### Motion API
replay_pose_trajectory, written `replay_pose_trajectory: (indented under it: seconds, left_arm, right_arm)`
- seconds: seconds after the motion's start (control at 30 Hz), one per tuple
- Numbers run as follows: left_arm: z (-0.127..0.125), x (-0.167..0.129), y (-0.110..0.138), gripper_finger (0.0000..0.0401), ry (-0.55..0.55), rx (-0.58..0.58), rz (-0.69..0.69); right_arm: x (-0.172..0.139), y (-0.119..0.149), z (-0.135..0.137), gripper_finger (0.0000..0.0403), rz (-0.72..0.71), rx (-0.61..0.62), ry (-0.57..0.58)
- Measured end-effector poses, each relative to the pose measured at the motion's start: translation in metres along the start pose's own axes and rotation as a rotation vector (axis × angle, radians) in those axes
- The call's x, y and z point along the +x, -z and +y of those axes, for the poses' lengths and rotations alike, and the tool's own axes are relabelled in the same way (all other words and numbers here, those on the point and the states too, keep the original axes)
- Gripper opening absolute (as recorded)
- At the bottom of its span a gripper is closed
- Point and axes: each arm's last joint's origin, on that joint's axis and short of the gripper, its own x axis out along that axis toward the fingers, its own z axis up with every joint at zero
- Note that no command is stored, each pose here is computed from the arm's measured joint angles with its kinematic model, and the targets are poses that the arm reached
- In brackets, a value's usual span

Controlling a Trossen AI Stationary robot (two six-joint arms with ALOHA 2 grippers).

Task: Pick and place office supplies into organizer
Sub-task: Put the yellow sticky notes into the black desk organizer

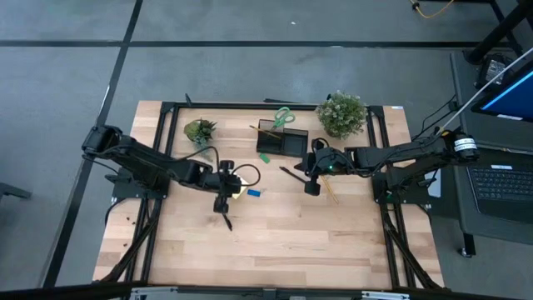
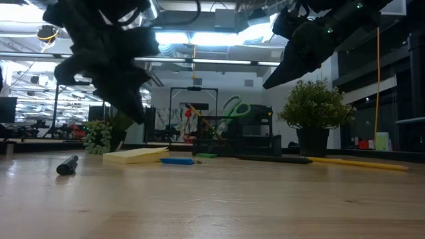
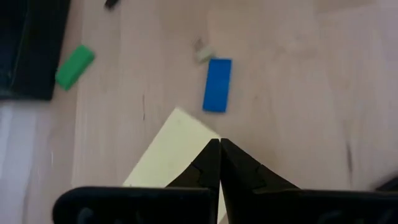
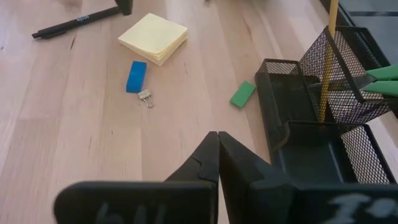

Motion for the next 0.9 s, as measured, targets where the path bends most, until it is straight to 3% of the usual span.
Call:
replay_pose_trajectory:
  seconds: [0.1,0.3,0.53,0.9]
  left_arm:
    - [-0.002,-0.004,-0.008,0.0002,0.015,0.039,-0.028]
    - [-0.001,-0.01,-0.02,0.0009,0.001,0.011,-0.068]
    - [0.011,-0.008,-0.02,0.0061,-0.03,-0.138,-0.062]
    - [0.011,-0.007,-0.023,0.012,-0.026,-0.207,-0.086]
  right_arm:
    - [0.0,0.0,0.0,0.001,0.0,0.0,0.0]
    - [0.0,0.0,0.0,0.001,0.0,0.001,0.0]
    - [0.0,0.0,0.0,0.001,0.0,0.004,0.0]
    - [0.0,0.0,0.0,0.001,0.001,0.001,0.0]
